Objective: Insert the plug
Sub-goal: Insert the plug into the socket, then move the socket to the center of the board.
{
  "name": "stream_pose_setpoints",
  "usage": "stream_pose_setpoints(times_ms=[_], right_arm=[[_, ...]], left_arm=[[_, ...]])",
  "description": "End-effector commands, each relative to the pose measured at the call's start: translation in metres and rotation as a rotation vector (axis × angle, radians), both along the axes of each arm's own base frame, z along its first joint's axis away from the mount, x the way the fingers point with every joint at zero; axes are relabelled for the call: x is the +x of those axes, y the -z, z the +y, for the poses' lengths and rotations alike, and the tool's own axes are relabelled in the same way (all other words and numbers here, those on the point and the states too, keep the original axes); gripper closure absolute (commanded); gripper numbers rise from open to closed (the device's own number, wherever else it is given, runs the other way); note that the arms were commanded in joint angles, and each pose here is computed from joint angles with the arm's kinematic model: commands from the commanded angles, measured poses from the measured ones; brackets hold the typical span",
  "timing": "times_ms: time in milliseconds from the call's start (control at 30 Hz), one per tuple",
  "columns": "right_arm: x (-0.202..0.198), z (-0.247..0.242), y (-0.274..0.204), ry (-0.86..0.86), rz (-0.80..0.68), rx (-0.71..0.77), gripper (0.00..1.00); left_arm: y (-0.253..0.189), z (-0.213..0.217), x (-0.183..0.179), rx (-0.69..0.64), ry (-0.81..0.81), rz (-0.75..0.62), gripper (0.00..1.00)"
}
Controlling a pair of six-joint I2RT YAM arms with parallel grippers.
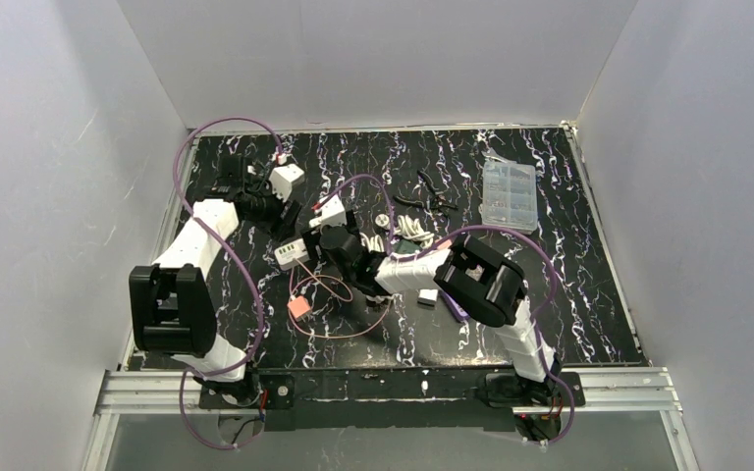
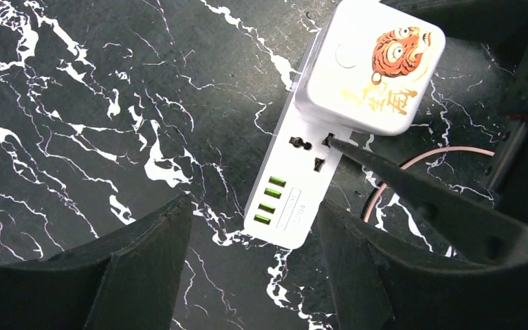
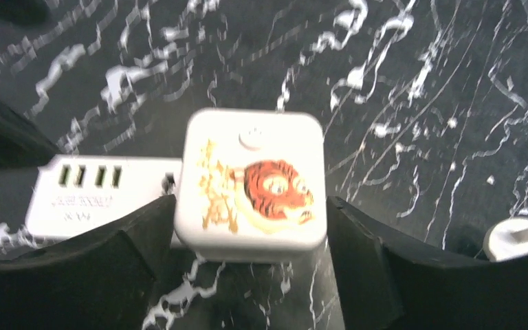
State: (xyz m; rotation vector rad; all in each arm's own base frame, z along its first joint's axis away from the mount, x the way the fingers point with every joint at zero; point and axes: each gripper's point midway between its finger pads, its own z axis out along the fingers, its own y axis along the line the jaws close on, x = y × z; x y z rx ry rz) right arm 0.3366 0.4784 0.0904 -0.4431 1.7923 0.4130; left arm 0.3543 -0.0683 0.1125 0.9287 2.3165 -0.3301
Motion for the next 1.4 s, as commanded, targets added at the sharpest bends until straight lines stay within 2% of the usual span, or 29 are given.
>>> stream_pose_setpoints(times_ms=[0,33,200,367,567,733,900,1133,1200,1367], right_arm=[[-0.01,-0.01,0.0,-0.041,0.055,-0.067,0.05],[-0.009,-0.014,-0.011,-0.04,0.052,-0.062,0.02],[-0.018,-0.054,-0.07,-0.019,0.035,-0.03,0.02],[-0.046,-0.1,-0.087,-0.015,0.085,-0.047,0.04],[-0.084,-0.139,-0.047,-0.01,0.247,-0.065,0.2],[-0.098,-0.145,-0.026,0.003,0.293,-0.084,0.21],[-0.097,-0.144,-0.004,0.017,0.316,-0.131,0.31],[-0.093,-0.126,0.028,-0.012,0.352,-0.179,0.36],[-0.092,-0.119,0.034,-0.025,0.356,-0.186,0.41],[-0.078,-0.095,0.035,-0.051,0.322,-0.187,0.65]], left_arm=[[-0.022,0.002,-0.006,-0.006,-0.003,-0.029,0.34],[-0.023,0.001,-0.006,-0.01,-0.001,-0.029,0.34],[-0.028,-0.002,-0.014,-0.018,0.024,0.009,0.34],[-0.023,-0.002,-0.027,-0.015,0.04,0.04,0.35],[-0.019,0.0,-0.035,-0.005,0.042,0.045,0.35],[-0.027,0.0,-0.034,-0.007,0.042,0.03,0.36],[-0.033,-0.001,-0.035,-0.017,0.039,0.025,0.36],[-0.039,-0.002,-0.035,-0.023,0.033,0.012,0.36],[-0.041,-0.003,-0.035,-0.028,0.031,0.009,0.36],[-0.041,-0.002,-0.035,-0.024,0.031,0.007,0.37]])
